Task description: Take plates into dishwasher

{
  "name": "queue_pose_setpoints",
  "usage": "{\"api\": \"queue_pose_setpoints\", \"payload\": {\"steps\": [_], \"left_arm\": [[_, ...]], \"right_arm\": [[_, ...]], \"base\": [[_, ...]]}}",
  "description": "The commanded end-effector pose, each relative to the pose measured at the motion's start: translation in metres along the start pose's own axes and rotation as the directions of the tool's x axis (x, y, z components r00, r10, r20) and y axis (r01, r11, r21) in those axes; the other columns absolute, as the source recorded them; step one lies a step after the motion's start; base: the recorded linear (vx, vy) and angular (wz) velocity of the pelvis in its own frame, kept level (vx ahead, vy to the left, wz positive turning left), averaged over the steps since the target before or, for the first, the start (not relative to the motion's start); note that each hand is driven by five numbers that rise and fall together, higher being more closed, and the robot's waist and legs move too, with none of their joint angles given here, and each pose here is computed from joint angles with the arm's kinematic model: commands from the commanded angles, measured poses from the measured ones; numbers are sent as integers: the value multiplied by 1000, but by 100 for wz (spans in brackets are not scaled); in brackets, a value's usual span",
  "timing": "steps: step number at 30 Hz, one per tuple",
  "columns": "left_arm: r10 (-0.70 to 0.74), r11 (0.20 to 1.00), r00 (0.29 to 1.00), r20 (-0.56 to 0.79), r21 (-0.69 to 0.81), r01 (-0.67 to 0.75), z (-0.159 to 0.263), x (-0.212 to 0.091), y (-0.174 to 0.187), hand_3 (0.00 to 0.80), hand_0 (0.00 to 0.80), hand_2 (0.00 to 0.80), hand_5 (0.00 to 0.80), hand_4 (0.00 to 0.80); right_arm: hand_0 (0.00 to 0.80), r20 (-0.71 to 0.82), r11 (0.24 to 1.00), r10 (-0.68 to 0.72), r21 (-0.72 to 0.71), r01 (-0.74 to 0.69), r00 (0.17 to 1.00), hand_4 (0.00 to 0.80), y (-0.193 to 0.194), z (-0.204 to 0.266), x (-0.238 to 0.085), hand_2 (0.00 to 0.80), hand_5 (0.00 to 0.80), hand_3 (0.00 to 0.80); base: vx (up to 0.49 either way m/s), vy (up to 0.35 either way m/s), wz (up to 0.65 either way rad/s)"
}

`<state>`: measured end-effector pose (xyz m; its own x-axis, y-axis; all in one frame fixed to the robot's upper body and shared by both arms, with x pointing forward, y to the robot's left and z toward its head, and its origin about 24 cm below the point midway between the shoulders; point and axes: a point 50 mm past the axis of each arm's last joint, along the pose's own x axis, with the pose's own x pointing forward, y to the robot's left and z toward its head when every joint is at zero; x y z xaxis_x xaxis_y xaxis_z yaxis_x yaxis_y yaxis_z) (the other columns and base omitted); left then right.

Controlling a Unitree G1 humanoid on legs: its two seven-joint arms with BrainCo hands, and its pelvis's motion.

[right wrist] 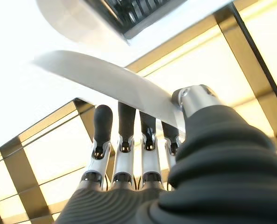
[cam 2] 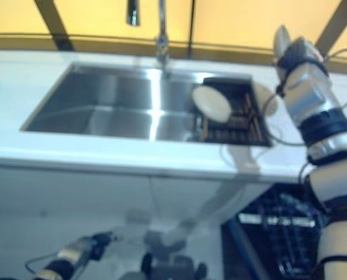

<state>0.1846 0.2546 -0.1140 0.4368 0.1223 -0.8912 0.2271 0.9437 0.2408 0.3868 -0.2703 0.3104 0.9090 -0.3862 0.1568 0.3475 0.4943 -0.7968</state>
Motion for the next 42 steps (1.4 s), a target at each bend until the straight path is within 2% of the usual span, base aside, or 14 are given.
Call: {"api": "queue_pose_setpoints", "payload": {"steps": [1, 5, 6, 9, 15, 21, 25, 31, 42], "left_arm": [[45, 995, 998, -45, 90, -41, -12, -1, 17, 0, 0, 0, 0, 0], [46, 994, 998, -51, 99, -40, -18, -1, 16, 0, 0, 0, 0, 0], [44, 994, 998, -53, 104, -39, -21, -1, 13, 0, 0, 0, 0, 0], [41, 993, 997, -57, 114, -35, -24, -1, 12, 0, 0, 0, 0, 0], [31, 989, 998, -58, 145, -22, -27, -1, 10, 0, 0, 0, 0, 0], [23, 983, 998, -61, 185, -11, -31, -2, 12, 0, 0, 0, 0, 0], [13, 972, 998, -63, 234, 2, -32, -2, 14, 0, 0, 0, 0, 0], [2, 961, 999, -48, 275, 11, -32, -2, 15, 0, 0, 0, 0, 0], [-1, 960, 1000, -31, 279, 9, -32, -3, 15, 0, 0, 0, 0, 0]], "right_arm": [[800, 136, 990, -95, 118, 79, 986, 800, -54, 33, -5, 800, 800, 800], [800, 171, 978, -74, 203, 38, 982, 800, -55, 34, -7, 800, 800, 800], [800, 185, 962, -35, 274, -17, 982, 800, -50, 34, -9, 800, 800, 800], [800, 196, 935, 22, 342, -90, 980, 800, -46, 30, -10, 800, 800, 800], [800, 194, 893, 148, 395, -215, 970, 800, -40, 15, -13, 800, 800, 800], [800, 136, 890, 137, 417, -182, 981, 800, -60, -7, -13, 800, 800, 800], [800, 56, 911, 120, 391, -133, 991, 800, -86, -31, -16, 800, 800, 800], [800, 21, 921, 115, 373, -115, 993, 800, -107, -49, -21, 800, 800, 800], [800, -24, 920, 159, 367, -139, 987, 800, -124, -89, -36, 800, 800, 800]], "base": [[14, -11, -6], [9, -6, -16], [6, 1, -7], [3, 2, -14], [8, 6, -19], [14, -11, -16], [6, -18, -27], [6, -6, -29], [6, 6, -22]]}}
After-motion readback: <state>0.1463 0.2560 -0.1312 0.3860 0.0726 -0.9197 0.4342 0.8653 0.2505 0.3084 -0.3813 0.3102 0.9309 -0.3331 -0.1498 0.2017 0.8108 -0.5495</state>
